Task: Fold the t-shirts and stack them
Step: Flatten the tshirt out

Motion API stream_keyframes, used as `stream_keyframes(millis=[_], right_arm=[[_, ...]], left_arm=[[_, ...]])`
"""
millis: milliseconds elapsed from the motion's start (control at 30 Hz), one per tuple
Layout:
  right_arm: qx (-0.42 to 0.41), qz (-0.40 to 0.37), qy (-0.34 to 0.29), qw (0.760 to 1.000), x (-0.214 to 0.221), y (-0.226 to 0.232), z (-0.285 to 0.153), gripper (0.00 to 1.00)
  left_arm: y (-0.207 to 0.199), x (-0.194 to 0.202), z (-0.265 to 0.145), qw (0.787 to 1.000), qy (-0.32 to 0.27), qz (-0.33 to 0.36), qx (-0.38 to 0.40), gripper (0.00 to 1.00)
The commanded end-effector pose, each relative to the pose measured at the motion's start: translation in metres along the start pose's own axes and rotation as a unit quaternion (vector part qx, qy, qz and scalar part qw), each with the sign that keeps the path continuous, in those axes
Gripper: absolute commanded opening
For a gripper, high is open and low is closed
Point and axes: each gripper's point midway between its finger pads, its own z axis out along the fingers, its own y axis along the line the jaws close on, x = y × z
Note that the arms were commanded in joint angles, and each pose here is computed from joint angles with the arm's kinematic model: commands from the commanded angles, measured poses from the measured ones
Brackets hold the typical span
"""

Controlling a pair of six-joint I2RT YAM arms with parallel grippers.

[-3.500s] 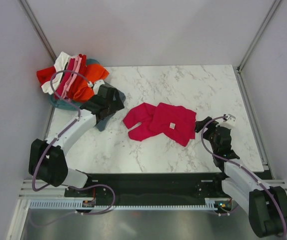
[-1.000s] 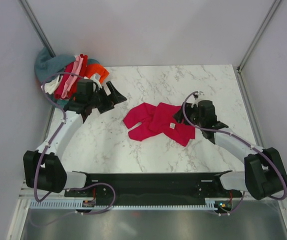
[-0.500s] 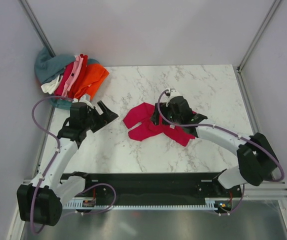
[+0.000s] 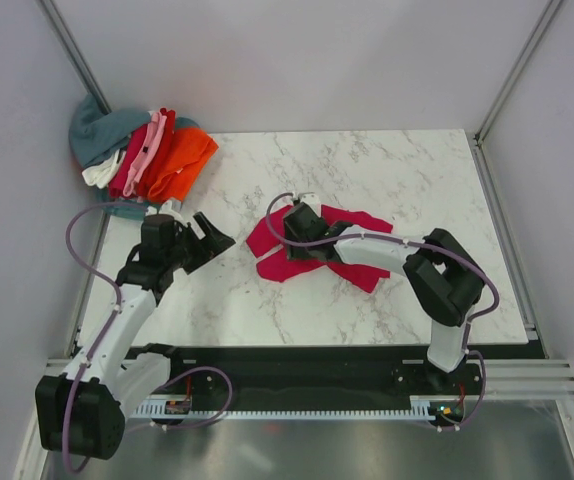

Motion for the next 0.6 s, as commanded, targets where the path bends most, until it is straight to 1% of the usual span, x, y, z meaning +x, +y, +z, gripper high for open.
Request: stream_keyframes(millis=[0, 67, 100, 167, 267, 333, 367, 433, 567], right_arm=[[0.066, 0.028, -0.024, 0.997, -0.015, -0.02, 0.003, 0.63], [0.079, 0.032, -0.033, 0.996, -0.017, -0.025, 0.001, 0.62], [0.084, 0.035, -0.038, 0.995, -0.018, -0.027, 0.0, 0.58], [0.094, 0.036, -0.047, 0.994, -0.021, -0.032, -0.003, 0.46], [0.096, 0.03, -0.047, 0.994, -0.022, -0.031, -0.001, 0.33], [0.092, 0.028, -0.047, 0.994, -0.024, -0.029, -0.002, 0.33], [0.089, 0.03, -0.05, 0.994, -0.027, -0.028, -0.004, 0.36], [0.087, 0.03, -0.054, 0.994, -0.03, -0.027, -0.007, 0.41], [0.088, 0.03, -0.062, 0.994, -0.035, -0.028, -0.013, 0.47]], left_arm=[[-0.01, -0.005, -0.003, 0.999, -0.015, 0.004, 0.028, 0.89], [-0.01, -0.004, -0.003, 1.0, -0.014, 0.003, 0.028, 0.89], [-0.009, -0.004, -0.003, 1.0, -0.014, 0.002, 0.027, 0.89], [-0.009, -0.003, 0.0, 1.0, -0.012, -0.002, 0.027, 0.89], [-0.014, -0.001, 0.008, 0.999, -0.001, -0.021, 0.041, 0.88], [-0.02, 0.0, 0.012, 0.998, 0.008, -0.03, 0.058, 0.87], [-0.021, 0.004, 0.018, 0.997, 0.024, -0.041, 0.061, 0.86], [-0.024, 0.001, 0.024, 0.996, 0.023, -0.045, 0.068, 0.86], [-0.022, 0.002, 0.039, 0.996, 0.035, -0.049, 0.059, 0.85]])
